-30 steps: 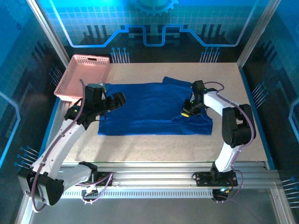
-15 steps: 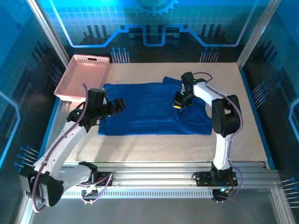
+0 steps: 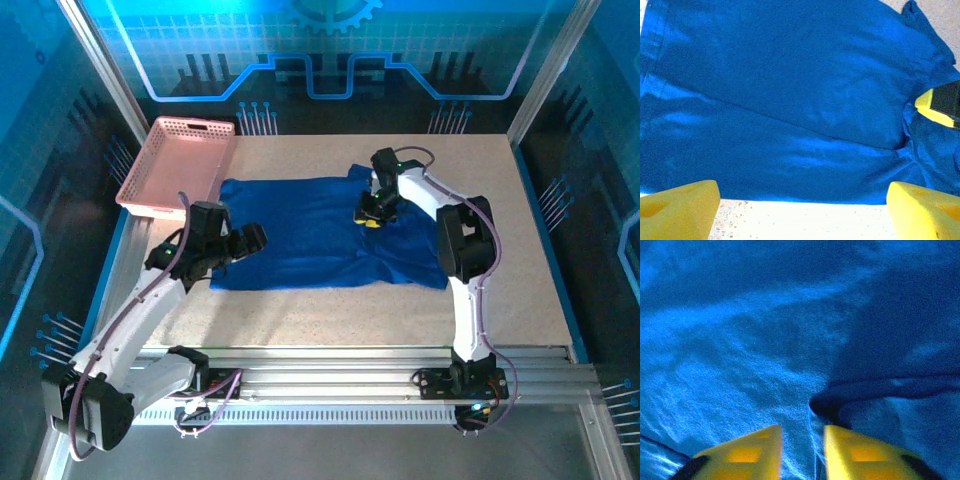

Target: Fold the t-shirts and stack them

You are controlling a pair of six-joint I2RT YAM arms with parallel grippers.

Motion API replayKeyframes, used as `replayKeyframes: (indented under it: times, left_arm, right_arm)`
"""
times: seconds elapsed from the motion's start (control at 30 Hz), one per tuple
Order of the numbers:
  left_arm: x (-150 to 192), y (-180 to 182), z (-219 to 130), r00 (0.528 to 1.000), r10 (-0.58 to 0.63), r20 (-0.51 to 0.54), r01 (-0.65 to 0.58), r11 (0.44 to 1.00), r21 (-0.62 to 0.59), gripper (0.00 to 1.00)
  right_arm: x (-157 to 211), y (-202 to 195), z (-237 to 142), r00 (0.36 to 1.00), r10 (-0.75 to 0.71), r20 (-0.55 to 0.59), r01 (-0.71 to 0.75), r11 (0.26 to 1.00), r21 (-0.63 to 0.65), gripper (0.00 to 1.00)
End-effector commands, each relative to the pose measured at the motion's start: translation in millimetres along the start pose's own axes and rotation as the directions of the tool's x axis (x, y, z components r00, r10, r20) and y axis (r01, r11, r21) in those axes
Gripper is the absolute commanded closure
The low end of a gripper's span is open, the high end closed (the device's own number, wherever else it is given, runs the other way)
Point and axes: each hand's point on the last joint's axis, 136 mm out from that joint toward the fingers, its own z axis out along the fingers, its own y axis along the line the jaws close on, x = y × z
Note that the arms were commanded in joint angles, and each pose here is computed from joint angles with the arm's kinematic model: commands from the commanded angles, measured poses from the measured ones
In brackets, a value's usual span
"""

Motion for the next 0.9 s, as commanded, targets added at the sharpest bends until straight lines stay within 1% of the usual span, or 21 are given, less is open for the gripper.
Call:
replayKeyframes:
  times: [0.0, 0.07, 0.13, 0.23, 0.3, 0.4, 0.47, 0.53, 0.63, 0.7, 0.77, 0.87]
  left_arm:
    - [9.4, 6.0, 1.1, 1.000, -0.021, -0.017, 0.021, 1.000, -0.008, 0.13]
    - [14.4, 10.9, 4.9, 0.999, -0.031, -0.028, 0.030, 0.999, -0.021, 0.13]
    - [19.5, 16.7, 7.6, 0.998, -0.048, -0.040, 0.047, 0.998, -0.039, 0.12]
    - [28.5, 25.1, 13.4, 0.994, -0.080, -0.068, 0.075, 0.995, -0.071, 0.12]
    - [34.9, 33.1, 18.8, 0.991, -0.106, -0.087, 0.097, 0.990, -0.106, 0.12]
    - [41.8, 41.8, 26.7, 0.984, -0.146, -0.100, 0.131, 0.981, -0.140, 0.12]
    - [43.2, 45.6, 30.0, 0.981, -0.171, -0.097, 0.155, 0.976, -0.153, 0.11]
    - [41.4, 48.3, 32.0, 0.976, -0.201, -0.084, 0.187, 0.970, -0.152, 0.11]
    - [37.8, 54.2, 34.4, 0.967, -0.247, -0.069, 0.235, 0.961, -0.149, 0.10]
    - [34.5, 57.6, 36.8, 0.961, -0.269, -0.063, 0.258, 0.956, -0.141, 0.10]
    - [29.0, 59.5, 41.2, 0.959, -0.279, -0.061, 0.269, 0.954, -0.130, 0.10]
    - [23.9, 57.8, 55.4, 0.957, -0.278, -0.082, 0.268, 0.957, -0.113, 0.12]
  right_arm:
    - [2.6, 3.1, -3.8, 1.000, -0.026, -0.003, 0.026, 1.000, 0.012, 0.57]
    - [-2.4, 5.9, -19.9, 0.998, -0.049, 0.043, 0.049, 0.999, 0.012, 0.52]
    - [-3.5, 5.4, -42.9, 0.993, -0.079, 0.085, 0.078, 0.997, 0.024, 0.45]
    - [2.2, -12.9, -77.9, 0.989, -0.081, 0.126, 0.072, 0.995, 0.068, 0.39]
    - [13.5, -33.2, -92.8, 0.991, -0.031, 0.129, 0.022, 0.997, 0.073, 0.37]
    - [35.7, -73.9, -104.4, 0.990, 0.066, 0.127, -0.078, 0.993, 0.087, 0.32]
    - [49.5, -98.8, -110.9, 0.980, 0.129, 0.152, -0.143, 0.986, 0.085, 0.27]
    - [66.0, -120.4, -114.2, 0.963, 0.206, 0.173, -0.216, 0.975, 0.042, 0.20]
    - [82.7, -140.6, -120.3, 0.942, 0.268, 0.203, -0.274, 0.962, 0.002, 0.13]
    - [89.7, -145.7, -118.8, 0.942, 0.273, 0.194, -0.277, 0.961, -0.011, 0.12]
    - [93.9, -144.3, -110.2, 0.949, 0.269, 0.161, -0.267, 0.963, -0.034, 0.15]
    - [90.5, -136.6, -95.1, 0.951, 0.286, 0.121, -0.276, 0.956, -0.096, 0.27]
